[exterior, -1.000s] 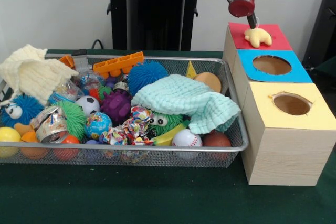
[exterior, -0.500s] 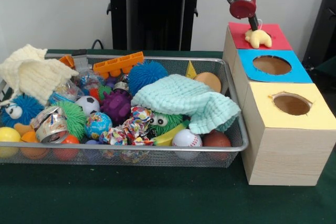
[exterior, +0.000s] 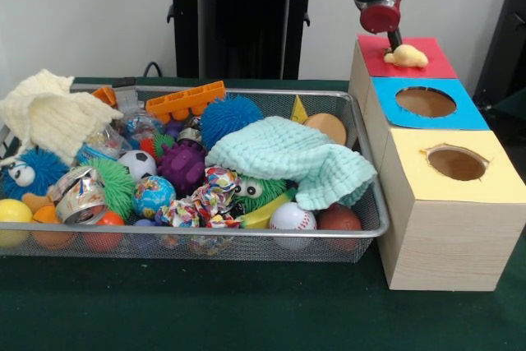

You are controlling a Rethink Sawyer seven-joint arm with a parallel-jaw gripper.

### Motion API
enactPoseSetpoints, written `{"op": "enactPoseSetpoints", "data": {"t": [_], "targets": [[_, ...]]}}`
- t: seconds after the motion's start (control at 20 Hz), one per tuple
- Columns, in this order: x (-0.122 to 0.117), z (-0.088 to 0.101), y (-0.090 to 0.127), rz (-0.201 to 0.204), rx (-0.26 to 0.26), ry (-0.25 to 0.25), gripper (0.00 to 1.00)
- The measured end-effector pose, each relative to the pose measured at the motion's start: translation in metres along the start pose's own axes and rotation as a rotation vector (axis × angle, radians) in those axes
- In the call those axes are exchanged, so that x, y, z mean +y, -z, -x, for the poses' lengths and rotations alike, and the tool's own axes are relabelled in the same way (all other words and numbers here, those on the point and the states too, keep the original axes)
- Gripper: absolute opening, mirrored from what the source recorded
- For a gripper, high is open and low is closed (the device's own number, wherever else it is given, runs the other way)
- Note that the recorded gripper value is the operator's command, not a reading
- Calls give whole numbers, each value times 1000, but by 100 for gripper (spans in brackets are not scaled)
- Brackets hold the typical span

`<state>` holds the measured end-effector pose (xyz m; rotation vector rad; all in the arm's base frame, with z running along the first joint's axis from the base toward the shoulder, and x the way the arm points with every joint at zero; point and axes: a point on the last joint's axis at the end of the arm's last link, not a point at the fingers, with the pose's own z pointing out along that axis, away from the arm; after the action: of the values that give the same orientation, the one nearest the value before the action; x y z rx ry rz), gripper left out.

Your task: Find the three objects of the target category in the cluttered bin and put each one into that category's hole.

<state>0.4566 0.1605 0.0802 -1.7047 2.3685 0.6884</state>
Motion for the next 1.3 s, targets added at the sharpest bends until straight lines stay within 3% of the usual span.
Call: {"op": "enactPoseSetpoints", "data": {"t": [0.25, 1.05, 1.3], "targets": [[6, 6, -12, -2, 24, 21, 0], [7, 9, -12, -21, 56, 38, 0], [8, 13, -12, -17, 88, 47, 0]]}}
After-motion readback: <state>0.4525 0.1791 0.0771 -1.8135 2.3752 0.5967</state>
